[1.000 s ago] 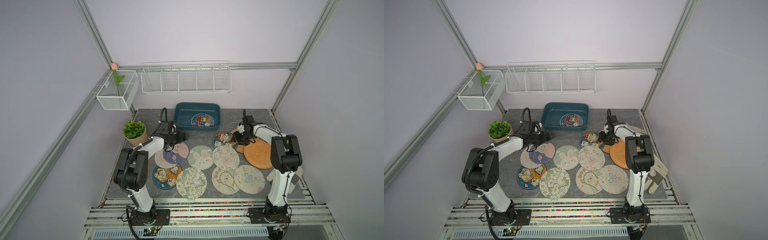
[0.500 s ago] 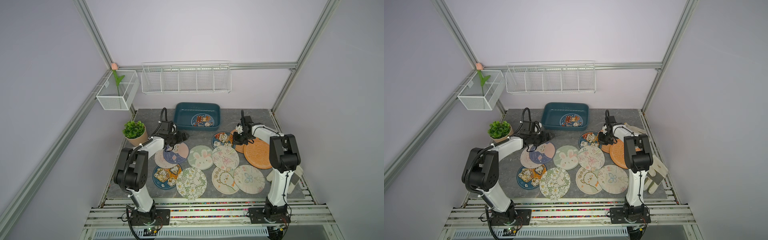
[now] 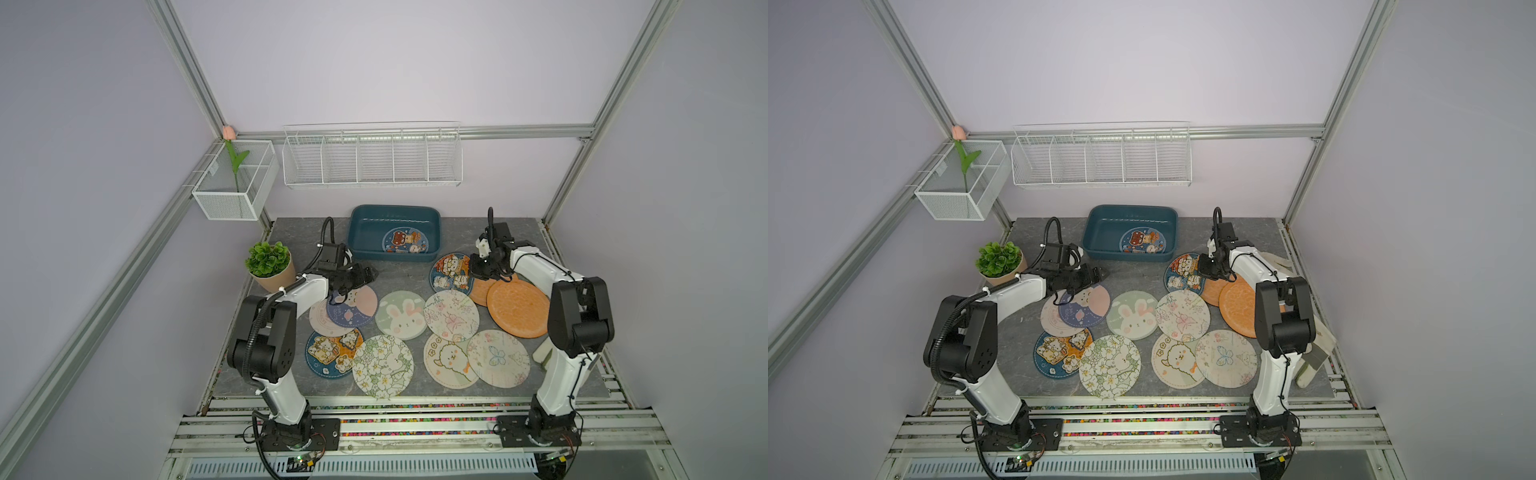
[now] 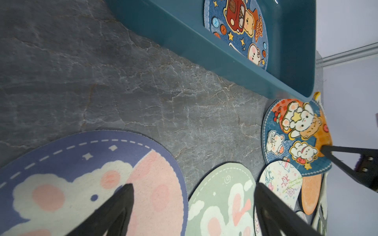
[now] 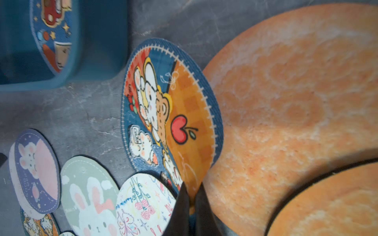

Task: Put the coasters into the storage box
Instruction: Pick up the coaster from the center of the board.

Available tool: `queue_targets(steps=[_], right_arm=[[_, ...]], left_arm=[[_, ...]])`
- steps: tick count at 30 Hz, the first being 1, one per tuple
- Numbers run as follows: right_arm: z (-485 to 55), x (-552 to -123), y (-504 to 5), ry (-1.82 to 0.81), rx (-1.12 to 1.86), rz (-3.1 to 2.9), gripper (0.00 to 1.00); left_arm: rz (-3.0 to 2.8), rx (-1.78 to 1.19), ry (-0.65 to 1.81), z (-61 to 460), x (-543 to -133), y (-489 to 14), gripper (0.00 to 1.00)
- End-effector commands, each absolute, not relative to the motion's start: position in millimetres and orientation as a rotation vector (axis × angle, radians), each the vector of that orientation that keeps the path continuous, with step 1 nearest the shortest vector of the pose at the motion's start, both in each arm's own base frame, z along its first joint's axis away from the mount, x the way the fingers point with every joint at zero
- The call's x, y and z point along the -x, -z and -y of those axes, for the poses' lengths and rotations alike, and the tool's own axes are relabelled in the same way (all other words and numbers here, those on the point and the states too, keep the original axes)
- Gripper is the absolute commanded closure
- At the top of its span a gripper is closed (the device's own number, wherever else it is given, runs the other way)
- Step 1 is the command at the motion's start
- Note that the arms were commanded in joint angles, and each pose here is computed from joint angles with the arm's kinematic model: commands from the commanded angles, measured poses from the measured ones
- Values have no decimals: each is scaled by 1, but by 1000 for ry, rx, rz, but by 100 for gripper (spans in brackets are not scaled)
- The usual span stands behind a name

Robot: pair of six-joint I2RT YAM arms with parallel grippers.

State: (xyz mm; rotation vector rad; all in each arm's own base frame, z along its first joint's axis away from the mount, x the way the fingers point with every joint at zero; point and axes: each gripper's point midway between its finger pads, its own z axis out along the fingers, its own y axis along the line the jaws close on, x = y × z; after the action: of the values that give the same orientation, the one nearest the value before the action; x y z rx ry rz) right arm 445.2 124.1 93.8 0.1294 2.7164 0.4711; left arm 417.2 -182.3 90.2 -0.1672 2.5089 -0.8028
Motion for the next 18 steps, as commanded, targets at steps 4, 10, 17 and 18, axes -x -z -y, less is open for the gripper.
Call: queue_targets(steps=[4, 10, 17, 18], right_arm=[[-136, -457, -151, -519, -67, -2601, 93], [-177, -453, -191, -694, 10, -2555, 93], [-212, -457, -234, -865, 51, -2487, 93], [-216, -459, -240, -887, 52, -2475, 93]], left_arm=[[-2479, 153, 800, 182, -415, -98, 8], [-2476, 164, 799, 179, -413, -98, 8], [-2476, 169, 799, 178, -411, -97, 7], [-2476, 171, 799, 178, -411, -97, 7]])
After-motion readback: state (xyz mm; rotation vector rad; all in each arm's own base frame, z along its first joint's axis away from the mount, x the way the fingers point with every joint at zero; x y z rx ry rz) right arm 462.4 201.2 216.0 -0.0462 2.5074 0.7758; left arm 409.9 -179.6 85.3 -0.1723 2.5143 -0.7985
